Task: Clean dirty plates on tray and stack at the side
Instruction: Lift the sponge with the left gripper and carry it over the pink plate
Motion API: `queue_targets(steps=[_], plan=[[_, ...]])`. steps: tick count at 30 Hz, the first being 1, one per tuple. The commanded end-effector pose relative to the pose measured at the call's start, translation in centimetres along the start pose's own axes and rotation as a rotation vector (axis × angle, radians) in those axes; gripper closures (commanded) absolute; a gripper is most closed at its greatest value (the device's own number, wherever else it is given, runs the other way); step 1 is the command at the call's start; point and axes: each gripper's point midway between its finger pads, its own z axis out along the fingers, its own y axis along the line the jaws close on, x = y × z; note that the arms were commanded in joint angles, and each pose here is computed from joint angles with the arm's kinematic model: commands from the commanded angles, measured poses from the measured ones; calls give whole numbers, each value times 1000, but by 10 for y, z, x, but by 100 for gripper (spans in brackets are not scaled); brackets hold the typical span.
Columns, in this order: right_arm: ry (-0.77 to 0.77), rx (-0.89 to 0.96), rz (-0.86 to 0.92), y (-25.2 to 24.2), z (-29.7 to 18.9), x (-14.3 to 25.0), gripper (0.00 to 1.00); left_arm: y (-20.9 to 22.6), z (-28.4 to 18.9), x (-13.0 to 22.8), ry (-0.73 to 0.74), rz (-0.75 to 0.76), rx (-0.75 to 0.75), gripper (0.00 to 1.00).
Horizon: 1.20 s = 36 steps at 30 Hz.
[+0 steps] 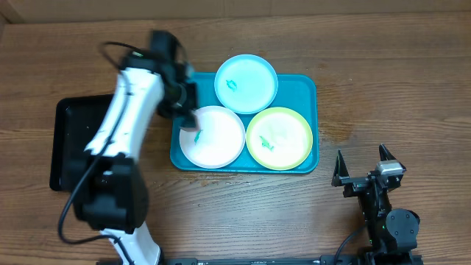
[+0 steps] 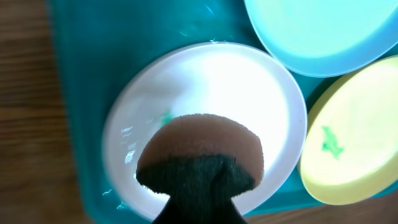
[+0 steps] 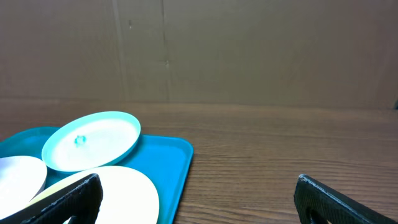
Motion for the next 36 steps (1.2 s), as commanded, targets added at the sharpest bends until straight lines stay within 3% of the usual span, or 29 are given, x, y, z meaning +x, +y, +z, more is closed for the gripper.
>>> queue_targets(steps=[1, 10, 14, 15, 17, 20, 22, 25, 29, 32, 36], plan=[[-4, 3, -1, -1, 0, 2, 0, -13, 34, 12, 45, 7, 11, 96], [-4, 3, -1, -1, 0, 2, 0, -48, 101, 24, 133, 17, 103, 96], [-4, 3, -1, -1, 0, 2, 0, -41, 103, 28, 145, 20, 47, 70], [-4, 3, -1, -1, 0, 2, 0, -35, 94, 24, 141, 10, 22, 57], [-4, 3, -1, -1, 0, 2, 0, -29, 75, 15, 128, -5, 6, 50], [-4, 3, -1, -1, 0, 2, 0, -22, 28, -8, 69, -26, -9, 33], [-4, 3, -1, -1, 0, 2, 0, -20, -27, -29, -20, -42, 11, 10], [-4, 3, -1, -1, 0, 2, 0, -16, -72, -41, -109, -65, 28, 0], [-8, 3, -3, -1, 0, 1, 0, -11, -99, -43, -170, -95, 40, 0], [-128, 45, -58, -7, -2, -29, 0, -9, -97, -36, -142, -101, 32, 0], [-199, -167, 40, 28, -7, -47, 0, -6, -90, -28, -100, -109, 18, 4]])
